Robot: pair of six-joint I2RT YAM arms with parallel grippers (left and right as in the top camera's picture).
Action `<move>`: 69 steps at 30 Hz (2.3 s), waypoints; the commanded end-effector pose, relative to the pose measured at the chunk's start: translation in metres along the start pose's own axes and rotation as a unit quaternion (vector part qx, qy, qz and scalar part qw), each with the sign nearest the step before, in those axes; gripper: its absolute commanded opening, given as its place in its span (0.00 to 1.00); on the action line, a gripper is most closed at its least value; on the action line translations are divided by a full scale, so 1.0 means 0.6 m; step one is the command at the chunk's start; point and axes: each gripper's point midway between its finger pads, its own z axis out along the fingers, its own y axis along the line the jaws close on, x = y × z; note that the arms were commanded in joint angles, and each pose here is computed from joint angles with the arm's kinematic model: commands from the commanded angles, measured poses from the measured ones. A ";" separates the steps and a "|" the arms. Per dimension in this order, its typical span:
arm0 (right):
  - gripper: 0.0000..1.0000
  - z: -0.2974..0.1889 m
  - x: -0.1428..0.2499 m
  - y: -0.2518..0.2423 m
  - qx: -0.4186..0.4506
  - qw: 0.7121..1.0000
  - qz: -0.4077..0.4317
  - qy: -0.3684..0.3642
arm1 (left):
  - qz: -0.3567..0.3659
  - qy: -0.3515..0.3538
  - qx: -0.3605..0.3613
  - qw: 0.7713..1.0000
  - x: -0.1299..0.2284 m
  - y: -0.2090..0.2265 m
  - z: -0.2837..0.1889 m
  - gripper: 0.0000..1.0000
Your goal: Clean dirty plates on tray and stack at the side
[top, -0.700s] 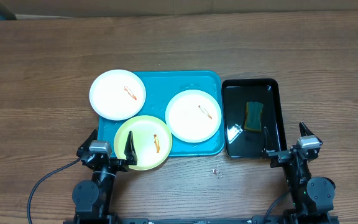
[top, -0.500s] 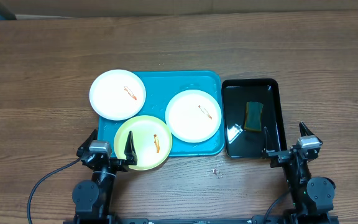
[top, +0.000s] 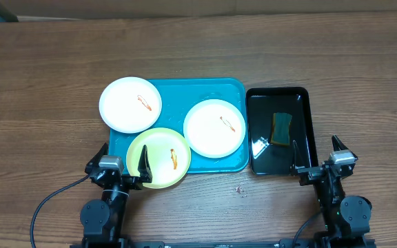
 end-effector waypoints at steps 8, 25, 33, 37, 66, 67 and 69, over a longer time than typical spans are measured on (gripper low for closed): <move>1.00 0.000 0.003 0.002 -0.004 1.000 0.000 -0.002 | 0.015 -0.002 -0.006 1.000 0.000 0.003 -0.001 1.00; 1.00 0.000 0.003 0.002 -0.003 1.000 0.000 -0.002 | 0.015 -0.002 -0.006 1.000 0.000 0.003 -0.001 1.00; 1.00 0.000 0.003 0.002 -0.003 1.000 0.000 -0.002 | 0.015 -0.002 -0.006 1.000 0.000 0.003 -0.001 1.00; 1.00 0.000 0.003 0.002 -0.004 1.000 0.000 -0.002 | 0.015 -0.002 -0.006 1.000 0.000 0.003 -0.001 1.00; 1.00 0.000 0.003 0.002 -0.004 1.000 0.000 -0.002 | -0.019 -0.003 -0.006 1.000 0.000 0.003 -0.001 1.00; 1.00 0.000 0.003 0.002 -0.003 1.000 0.000 -0.002 | -0.019 -0.003 -0.006 1.000 0.000 0.003 -0.001 1.00; 1.00 0.000 0.003 0.002 -0.004 1.000 0.000 -0.002 | -0.018 -0.003 -0.009 1.000 0.000 0.005 -0.001 1.00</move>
